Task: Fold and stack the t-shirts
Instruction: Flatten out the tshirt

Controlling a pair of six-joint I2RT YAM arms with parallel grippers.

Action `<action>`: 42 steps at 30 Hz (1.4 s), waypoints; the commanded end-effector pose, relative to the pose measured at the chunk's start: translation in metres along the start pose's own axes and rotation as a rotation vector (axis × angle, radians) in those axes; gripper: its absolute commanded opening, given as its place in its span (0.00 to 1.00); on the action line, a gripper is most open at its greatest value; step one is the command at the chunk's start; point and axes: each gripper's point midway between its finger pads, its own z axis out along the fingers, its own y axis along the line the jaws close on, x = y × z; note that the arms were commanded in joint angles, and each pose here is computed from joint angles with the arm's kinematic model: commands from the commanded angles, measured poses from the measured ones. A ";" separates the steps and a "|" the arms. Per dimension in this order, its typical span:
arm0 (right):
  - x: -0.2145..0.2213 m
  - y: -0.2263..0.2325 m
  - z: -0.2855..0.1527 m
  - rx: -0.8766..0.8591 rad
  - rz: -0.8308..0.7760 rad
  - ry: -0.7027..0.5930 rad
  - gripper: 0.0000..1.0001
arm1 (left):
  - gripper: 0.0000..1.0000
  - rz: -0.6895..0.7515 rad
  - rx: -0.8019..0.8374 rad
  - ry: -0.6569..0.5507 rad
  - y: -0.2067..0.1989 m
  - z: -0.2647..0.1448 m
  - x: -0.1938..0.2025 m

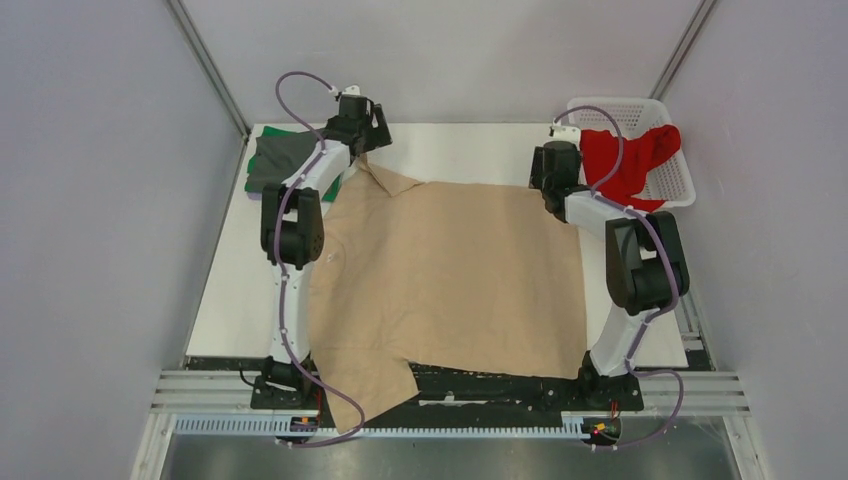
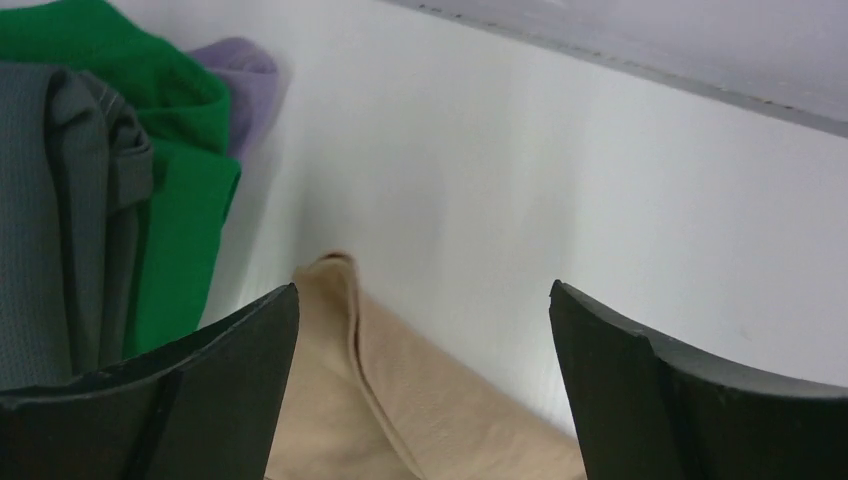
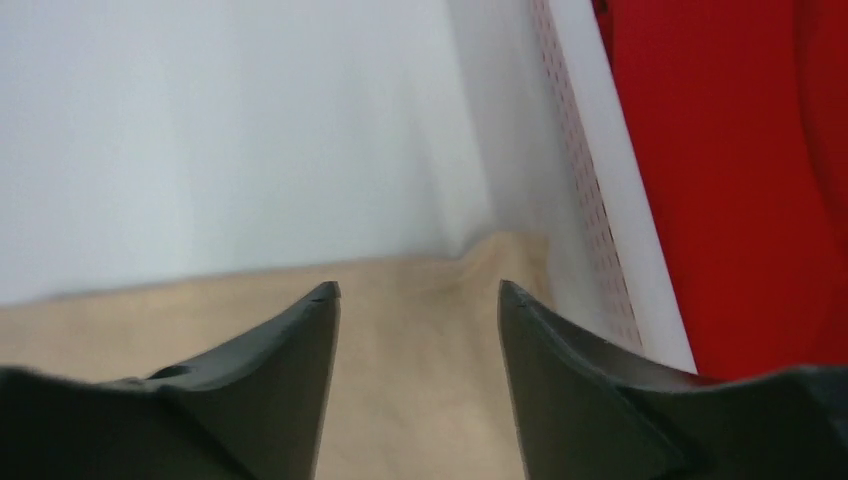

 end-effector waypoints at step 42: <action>0.088 0.043 -0.088 -0.365 -0.041 0.136 0.98 | 1.00 -0.334 0.320 0.181 -0.085 -0.013 0.062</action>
